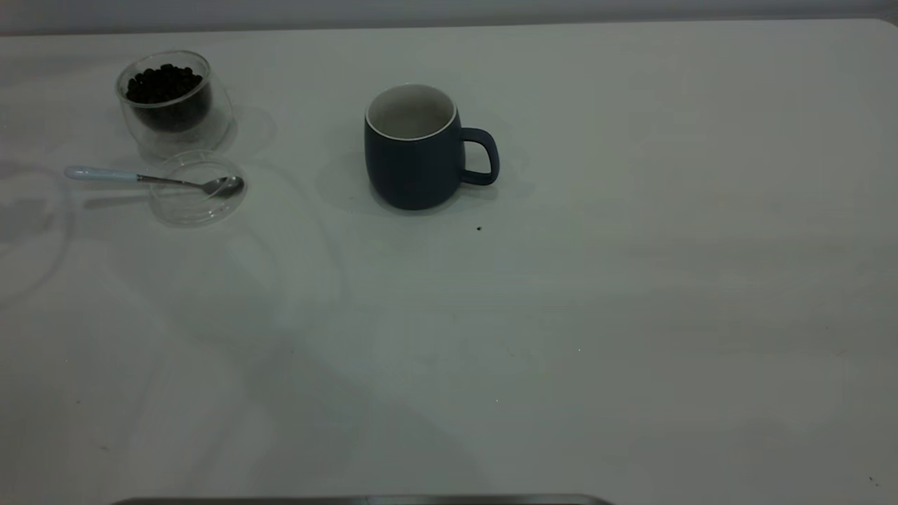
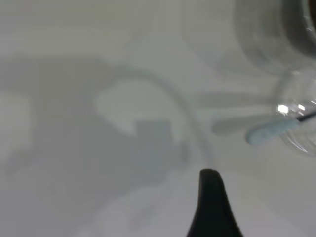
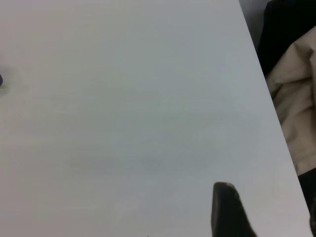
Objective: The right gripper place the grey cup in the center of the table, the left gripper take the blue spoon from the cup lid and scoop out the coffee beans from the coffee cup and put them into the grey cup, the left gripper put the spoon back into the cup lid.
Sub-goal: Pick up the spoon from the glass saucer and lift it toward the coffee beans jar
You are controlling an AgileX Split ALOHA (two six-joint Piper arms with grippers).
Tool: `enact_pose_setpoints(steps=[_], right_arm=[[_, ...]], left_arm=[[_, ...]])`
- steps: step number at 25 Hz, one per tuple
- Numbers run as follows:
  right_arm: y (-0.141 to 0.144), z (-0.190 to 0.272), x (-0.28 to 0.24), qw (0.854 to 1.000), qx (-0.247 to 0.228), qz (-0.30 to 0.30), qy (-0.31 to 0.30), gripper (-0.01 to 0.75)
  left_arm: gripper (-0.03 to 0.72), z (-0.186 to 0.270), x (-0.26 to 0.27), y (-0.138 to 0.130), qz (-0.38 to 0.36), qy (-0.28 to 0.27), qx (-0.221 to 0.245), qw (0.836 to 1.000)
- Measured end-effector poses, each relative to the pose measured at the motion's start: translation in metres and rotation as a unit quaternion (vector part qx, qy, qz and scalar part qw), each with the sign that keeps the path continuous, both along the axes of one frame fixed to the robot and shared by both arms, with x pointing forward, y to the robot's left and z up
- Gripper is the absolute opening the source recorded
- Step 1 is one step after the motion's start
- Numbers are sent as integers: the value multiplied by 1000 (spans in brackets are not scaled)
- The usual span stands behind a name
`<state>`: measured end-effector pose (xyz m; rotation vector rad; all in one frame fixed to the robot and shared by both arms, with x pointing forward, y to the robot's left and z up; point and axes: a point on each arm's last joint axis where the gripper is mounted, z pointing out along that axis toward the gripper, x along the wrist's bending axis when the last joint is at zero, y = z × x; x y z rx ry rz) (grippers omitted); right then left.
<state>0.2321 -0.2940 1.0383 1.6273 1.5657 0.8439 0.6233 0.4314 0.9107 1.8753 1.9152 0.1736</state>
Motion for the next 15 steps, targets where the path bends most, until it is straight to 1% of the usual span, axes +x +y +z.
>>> enact_pose_setpoints(steps=[3,5,8,15], right_arm=[[0,0,0,1000,0,0,0,364],[0,0,0,1000,0,0,0,364],[0,0,0,1000,0,0,0,364],[0,0,0,1000,0,0,0,364]], left_arm=[[582,-4,5,6,19,-22,23,999],[582,-8,9,8,39,-33,23,998],[582,-16,12,7,54,-32,7,998],[582,-58,31,8,20,24,-49,998]])
